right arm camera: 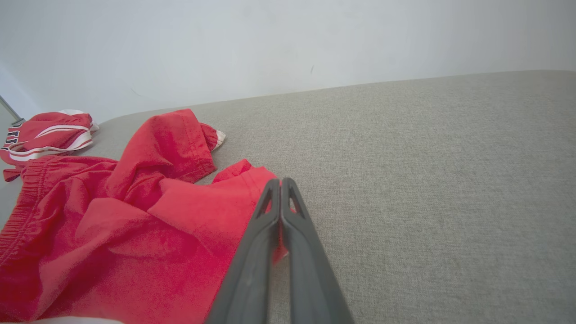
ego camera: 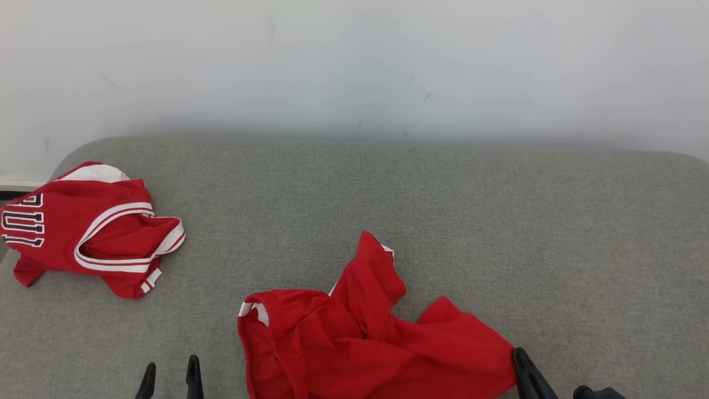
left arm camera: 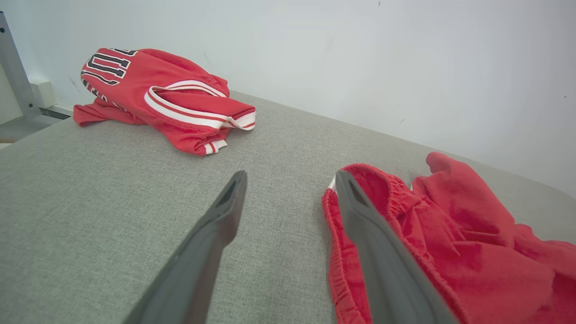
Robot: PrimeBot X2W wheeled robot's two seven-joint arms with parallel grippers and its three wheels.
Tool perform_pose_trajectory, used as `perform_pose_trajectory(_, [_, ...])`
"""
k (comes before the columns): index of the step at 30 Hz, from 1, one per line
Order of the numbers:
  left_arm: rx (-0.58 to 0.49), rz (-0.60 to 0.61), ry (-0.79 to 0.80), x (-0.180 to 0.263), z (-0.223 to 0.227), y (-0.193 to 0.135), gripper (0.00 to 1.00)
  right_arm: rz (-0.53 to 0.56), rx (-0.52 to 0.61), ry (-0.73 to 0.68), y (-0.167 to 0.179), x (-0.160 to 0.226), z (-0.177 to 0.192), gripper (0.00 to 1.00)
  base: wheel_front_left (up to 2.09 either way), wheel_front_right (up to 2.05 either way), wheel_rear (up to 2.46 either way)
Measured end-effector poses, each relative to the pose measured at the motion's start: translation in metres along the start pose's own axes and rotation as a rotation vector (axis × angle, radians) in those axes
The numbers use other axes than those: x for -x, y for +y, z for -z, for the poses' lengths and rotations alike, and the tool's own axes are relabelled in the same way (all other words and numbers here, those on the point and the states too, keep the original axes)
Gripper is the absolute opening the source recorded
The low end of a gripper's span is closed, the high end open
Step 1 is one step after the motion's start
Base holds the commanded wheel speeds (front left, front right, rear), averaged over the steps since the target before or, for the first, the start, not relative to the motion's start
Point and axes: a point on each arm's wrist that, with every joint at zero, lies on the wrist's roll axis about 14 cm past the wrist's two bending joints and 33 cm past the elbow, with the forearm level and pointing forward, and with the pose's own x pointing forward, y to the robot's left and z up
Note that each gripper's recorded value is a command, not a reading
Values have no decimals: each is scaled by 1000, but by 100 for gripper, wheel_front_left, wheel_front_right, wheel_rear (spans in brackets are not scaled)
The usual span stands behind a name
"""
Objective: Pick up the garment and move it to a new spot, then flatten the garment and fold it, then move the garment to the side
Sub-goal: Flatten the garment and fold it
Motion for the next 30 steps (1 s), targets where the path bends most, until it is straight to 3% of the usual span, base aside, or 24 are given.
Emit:
perform_pose_trajectory(5, [2, 2, 2, 0, 1, -1, 100, -18, 7, 2, 4, -2, -3, 0, 0, 0, 0])
perform_pose_trajectory(13, [6, -4, 11, 5, 4, 0, 100, -115, 68, -18, 24, -55, -22, 0, 0, 0, 0])
perform_pose_trajectory(24, [20, -25, 13, 14, 6, 3, 100, -125, 127, 159, 26, -99, 10, 0, 0, 0, 0])
perform_pose_trajectory(25, [21, -29, 15, 15, 6, 5, 100, -124, 127, 165, 27, -101, 11, 23, 0, 0, 0])
perform_pose_trajectory(26, [23, -32, 16, 15, 7, 5, 100, -122, 123, 162, 27, -103, 9, 98, 0, 0, 0])
perform_pose_trajectory(30, [30, -19, 25, 13, 9, 1, 100, -85, 29, 100, 23, -106, -7, 100, 0, 0, 0])
